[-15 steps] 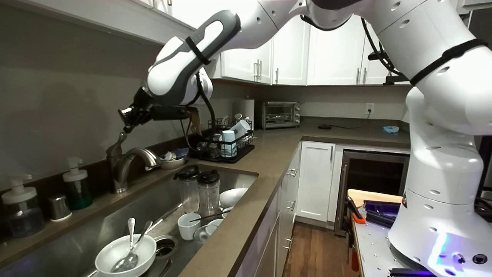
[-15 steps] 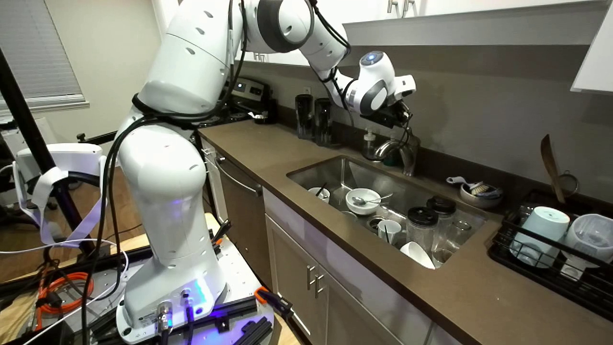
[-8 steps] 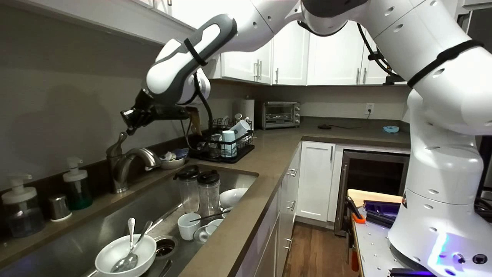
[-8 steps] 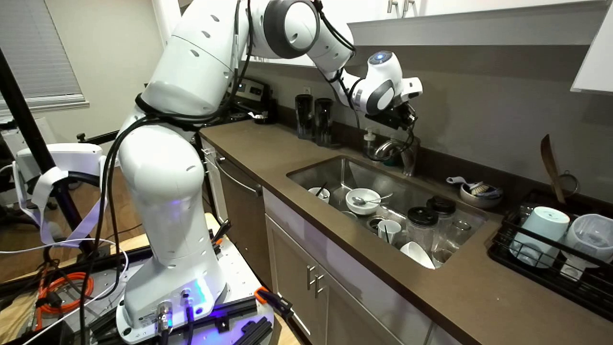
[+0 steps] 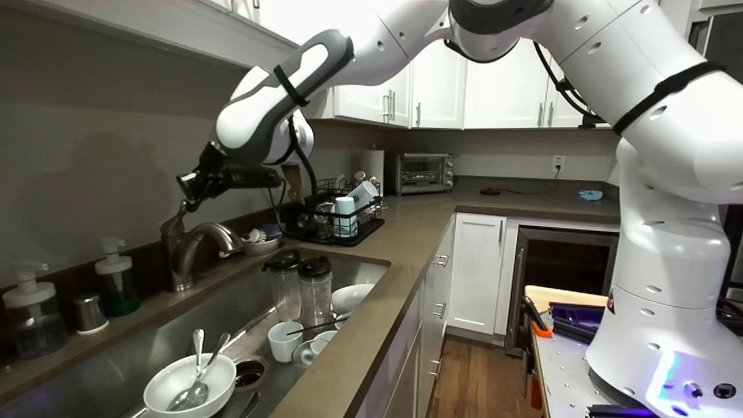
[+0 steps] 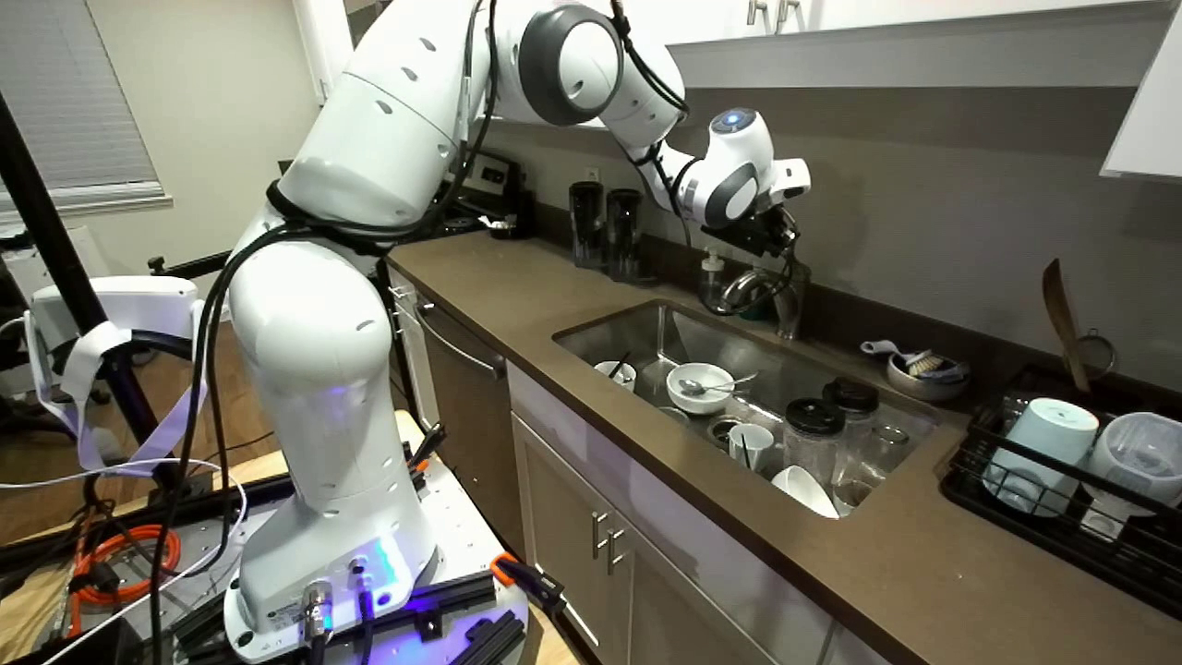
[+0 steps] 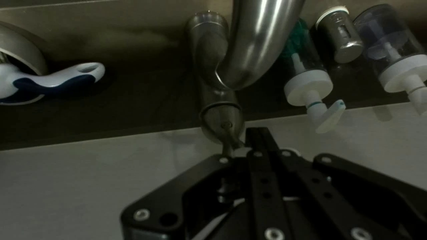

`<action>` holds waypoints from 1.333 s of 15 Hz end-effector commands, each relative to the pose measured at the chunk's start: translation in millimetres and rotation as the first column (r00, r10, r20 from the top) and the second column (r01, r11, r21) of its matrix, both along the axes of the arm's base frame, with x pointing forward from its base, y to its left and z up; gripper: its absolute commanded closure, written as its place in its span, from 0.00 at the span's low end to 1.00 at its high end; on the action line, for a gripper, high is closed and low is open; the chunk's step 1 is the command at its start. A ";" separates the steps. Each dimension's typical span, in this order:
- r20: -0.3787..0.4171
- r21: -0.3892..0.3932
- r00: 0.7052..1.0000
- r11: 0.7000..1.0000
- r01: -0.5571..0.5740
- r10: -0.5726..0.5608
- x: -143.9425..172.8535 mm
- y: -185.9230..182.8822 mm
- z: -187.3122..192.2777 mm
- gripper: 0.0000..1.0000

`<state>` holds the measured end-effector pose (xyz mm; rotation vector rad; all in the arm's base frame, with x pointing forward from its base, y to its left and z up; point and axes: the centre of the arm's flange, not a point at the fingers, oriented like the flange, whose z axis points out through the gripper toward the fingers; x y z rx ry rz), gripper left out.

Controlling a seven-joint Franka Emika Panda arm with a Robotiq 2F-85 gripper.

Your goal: Close the faucet, open the faucet, close the faucet

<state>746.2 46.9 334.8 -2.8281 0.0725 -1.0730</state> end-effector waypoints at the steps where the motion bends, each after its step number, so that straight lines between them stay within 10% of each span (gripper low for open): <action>1: 0.030 -0.009 0.999 1.000 -0.017 0.017 9.6 1.3 -4.5 1.00; 20: 0.061 -0.113 0.998 0.994 -0.007 0.014 20.6 4.9 -1.6 1.00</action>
